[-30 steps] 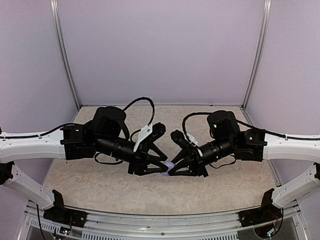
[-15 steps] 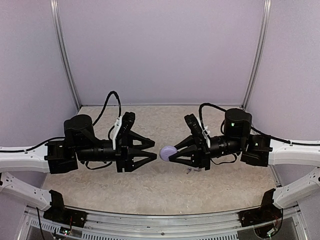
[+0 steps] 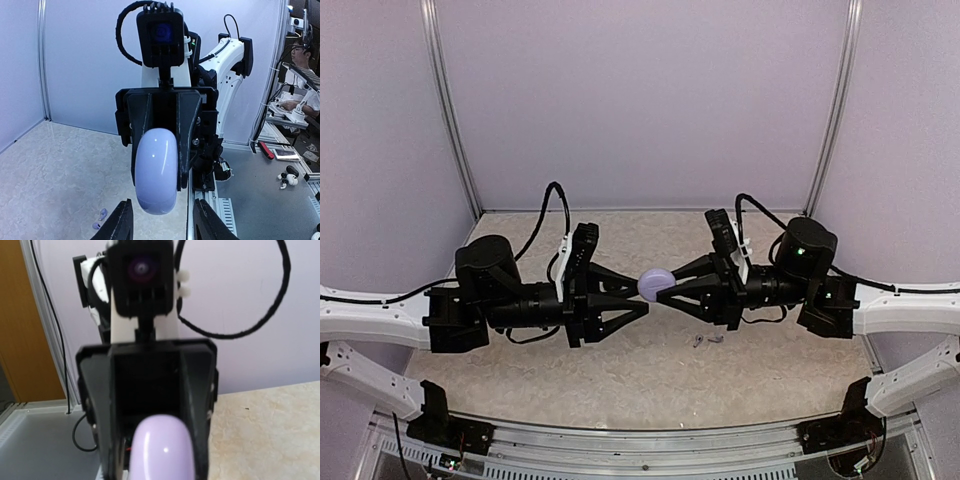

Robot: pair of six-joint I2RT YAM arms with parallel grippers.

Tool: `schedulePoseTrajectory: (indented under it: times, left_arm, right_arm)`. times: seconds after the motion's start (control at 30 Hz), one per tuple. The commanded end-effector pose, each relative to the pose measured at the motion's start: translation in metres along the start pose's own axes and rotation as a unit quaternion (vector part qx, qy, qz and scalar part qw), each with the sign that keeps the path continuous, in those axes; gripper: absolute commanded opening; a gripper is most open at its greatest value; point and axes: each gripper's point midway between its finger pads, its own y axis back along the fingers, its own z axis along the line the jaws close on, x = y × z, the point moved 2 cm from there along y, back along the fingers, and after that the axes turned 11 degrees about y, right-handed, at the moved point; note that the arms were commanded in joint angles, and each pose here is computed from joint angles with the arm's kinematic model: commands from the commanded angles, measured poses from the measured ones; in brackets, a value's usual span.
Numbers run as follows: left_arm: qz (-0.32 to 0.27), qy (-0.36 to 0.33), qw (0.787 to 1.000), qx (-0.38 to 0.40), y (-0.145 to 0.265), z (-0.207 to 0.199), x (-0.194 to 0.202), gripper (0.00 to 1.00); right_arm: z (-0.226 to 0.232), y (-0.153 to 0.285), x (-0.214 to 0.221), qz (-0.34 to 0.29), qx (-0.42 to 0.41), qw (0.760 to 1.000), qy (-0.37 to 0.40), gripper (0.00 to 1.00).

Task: Insert the wireless bluetooth earbuds into the charging case
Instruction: Pass from the right arm to the left

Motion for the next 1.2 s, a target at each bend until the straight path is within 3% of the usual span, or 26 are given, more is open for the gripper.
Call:
schedulePoseTrajectory:
  times: [0.0, 0.5, 0.7, 1.0, 1.17]
  left_arm:
    - [-0.025, -0.004, 1.0, 0.006, -0.005, -0.004, -0.011, 0.39]
    - [-0.033, -0.004, 0.999, 0.008, -0.007, -0.004, -0.015, 0.27]
    - [-0.032, 0.0, 0.999, 0.009, -0.007, -0.004, -0.013, 0.15]
    - [0.006, 0.0, 1.0, 0.011, -0.003, -0.002, -0.003, 0.09]
    - [0.037, -0.005, 0.999, 0.014, -0.003, 0.0, 0.003, 0.08]
  right_arm:
    - [0.0, -0.002, -0.005, -0.017, -0.004, 1.0, 0.001, 0.13]
    - [0.004, -0.001, -0.002, -0.016, -0.011, 1.0, -0.001, 0.15]
    - [0.007, 0.0, 0.0, -0.016, -0.015, 1.0, -0.004, 0.17]
    - [0.002, 0.011, -0.007, 0.019, 0.011, 1.0, 0.009, 0.49]
    - [0.002, 0.012, -0.006, 0.054, 0.011, 0.998, 0.007, 0.53]
